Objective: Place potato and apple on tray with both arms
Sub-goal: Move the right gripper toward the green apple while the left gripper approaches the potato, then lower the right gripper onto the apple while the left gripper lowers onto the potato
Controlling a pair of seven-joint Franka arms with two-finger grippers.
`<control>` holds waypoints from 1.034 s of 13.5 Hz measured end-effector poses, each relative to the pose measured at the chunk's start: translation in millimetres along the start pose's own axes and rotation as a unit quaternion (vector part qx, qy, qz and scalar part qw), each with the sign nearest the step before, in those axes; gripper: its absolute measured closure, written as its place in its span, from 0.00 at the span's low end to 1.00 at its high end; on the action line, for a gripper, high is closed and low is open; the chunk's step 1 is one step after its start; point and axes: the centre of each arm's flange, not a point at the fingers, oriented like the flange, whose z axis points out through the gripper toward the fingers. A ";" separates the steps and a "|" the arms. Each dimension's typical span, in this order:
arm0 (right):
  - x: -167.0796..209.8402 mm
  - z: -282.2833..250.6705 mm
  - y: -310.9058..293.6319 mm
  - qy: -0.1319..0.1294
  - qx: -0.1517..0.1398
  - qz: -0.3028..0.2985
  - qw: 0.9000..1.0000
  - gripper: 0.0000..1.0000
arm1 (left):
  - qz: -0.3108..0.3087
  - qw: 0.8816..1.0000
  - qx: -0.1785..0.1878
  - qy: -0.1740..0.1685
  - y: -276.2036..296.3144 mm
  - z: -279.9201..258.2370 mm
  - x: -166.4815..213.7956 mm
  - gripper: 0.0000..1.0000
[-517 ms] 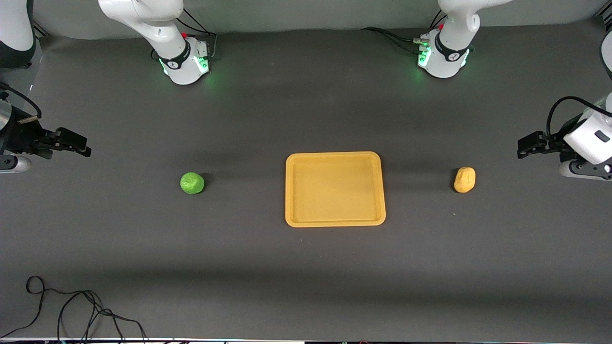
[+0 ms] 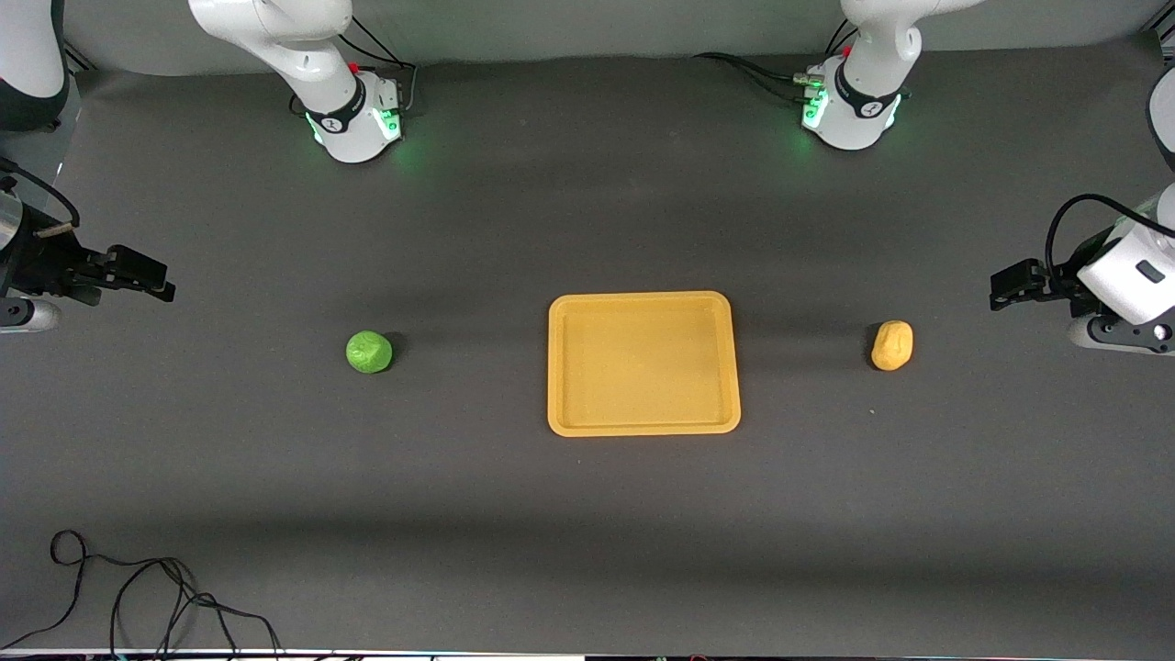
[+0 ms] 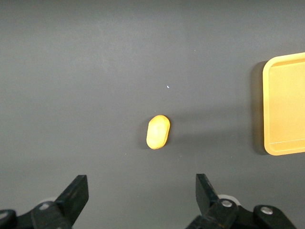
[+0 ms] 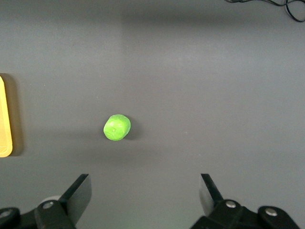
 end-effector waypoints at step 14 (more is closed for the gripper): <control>-55.4 40.4 -121.6 0.021 0.002 -0.021 1.000 0.00 | 0.013 0.996 -0.021 -0.082 17.0 201.0 -15.0 0.00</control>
